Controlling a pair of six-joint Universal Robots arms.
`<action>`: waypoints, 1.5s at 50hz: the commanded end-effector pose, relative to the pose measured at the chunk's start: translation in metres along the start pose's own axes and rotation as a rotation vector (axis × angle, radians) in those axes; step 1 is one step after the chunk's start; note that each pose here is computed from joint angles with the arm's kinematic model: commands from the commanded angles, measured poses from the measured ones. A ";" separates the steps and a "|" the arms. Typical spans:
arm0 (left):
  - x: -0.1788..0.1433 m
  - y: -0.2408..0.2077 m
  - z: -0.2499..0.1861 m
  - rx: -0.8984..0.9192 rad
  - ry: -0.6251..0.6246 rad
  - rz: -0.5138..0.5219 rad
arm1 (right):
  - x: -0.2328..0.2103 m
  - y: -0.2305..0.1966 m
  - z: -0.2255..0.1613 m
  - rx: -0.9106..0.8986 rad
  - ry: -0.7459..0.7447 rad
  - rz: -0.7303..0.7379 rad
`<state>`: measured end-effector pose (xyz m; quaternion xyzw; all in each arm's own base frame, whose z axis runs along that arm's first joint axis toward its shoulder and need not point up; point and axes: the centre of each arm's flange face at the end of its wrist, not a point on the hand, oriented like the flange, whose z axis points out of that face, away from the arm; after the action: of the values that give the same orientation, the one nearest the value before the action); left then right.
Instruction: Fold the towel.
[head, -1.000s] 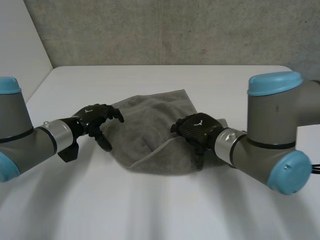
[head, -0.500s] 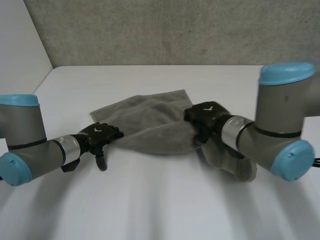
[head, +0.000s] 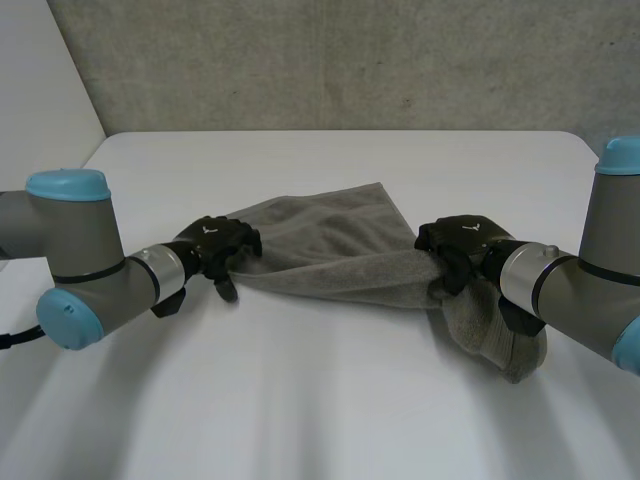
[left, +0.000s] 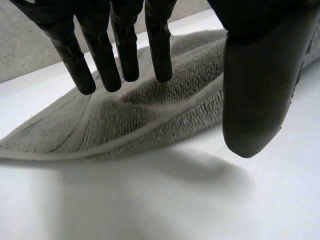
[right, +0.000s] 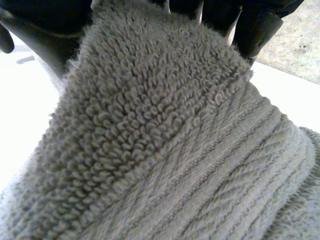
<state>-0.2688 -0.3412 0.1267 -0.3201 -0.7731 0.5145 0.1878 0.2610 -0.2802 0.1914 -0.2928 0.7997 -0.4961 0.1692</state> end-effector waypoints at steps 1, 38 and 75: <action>0.000 -0.002 0.003 0.009 0.005 -0.007 | -0.001 0.000 0.000 -0.001 0.000 -0.002; 0.004 -0.020 0.012 0.068 0.018 0.032 | -0.006 -0.015 -0.016 -0.006 -0.038 -0.110; -0.001 -0.291 -0.088 0.956 -0.274 0.122 | -0.005 -0.223 -0.032 1.062 0.232 -0.455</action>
<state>-0.3090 -0.3756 0.4051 -0.2034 -0.4743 0.8463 0.1318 0.3187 -0.3294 0.4215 -0.2862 0.3438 -0.8922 0.0620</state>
